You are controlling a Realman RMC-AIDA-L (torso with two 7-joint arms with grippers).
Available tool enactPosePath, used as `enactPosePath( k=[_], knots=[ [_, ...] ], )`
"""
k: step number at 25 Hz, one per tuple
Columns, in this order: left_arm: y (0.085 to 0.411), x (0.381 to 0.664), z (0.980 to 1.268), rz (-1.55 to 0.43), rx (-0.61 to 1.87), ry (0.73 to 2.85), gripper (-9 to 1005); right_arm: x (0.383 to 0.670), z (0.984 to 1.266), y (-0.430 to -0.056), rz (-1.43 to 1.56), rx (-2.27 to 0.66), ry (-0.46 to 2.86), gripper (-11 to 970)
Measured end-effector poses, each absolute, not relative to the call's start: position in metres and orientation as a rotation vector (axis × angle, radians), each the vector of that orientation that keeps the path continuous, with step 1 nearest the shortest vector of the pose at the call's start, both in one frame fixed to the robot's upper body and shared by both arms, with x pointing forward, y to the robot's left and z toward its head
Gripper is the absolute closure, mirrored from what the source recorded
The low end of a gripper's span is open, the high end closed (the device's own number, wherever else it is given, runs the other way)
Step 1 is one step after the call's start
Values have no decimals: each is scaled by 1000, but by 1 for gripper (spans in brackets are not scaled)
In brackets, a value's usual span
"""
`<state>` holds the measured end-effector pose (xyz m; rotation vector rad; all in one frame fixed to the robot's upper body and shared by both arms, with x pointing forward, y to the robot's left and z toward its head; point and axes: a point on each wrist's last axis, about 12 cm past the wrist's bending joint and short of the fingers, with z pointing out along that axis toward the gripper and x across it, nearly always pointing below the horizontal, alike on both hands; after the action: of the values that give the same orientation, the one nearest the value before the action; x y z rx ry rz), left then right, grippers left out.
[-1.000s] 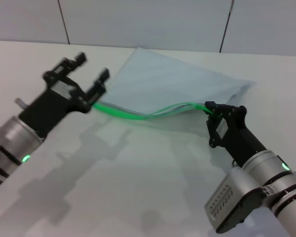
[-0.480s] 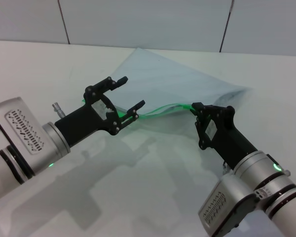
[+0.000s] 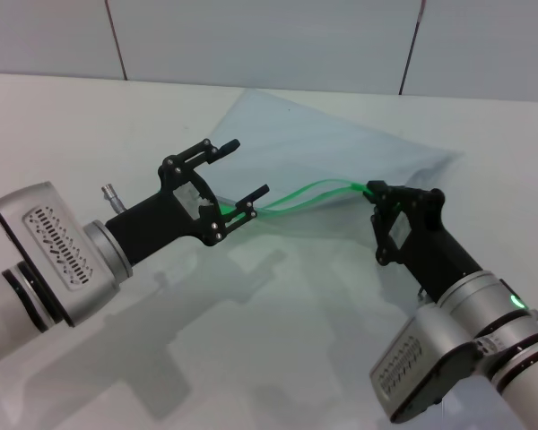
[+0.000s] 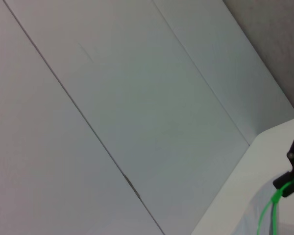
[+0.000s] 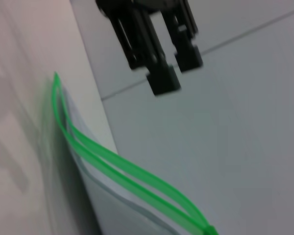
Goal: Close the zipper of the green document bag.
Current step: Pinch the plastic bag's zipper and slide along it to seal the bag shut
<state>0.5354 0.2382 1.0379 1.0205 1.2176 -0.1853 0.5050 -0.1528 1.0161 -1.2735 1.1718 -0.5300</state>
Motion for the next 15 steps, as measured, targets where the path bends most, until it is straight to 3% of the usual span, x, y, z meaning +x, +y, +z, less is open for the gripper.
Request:
enactPosePath(
  k=[15],
  knots=[
    [229, 537, 1038, -168, 1130, 1157, 406, 493, 1016, -153, -579, -1317, 1082, 942]
  ],
)
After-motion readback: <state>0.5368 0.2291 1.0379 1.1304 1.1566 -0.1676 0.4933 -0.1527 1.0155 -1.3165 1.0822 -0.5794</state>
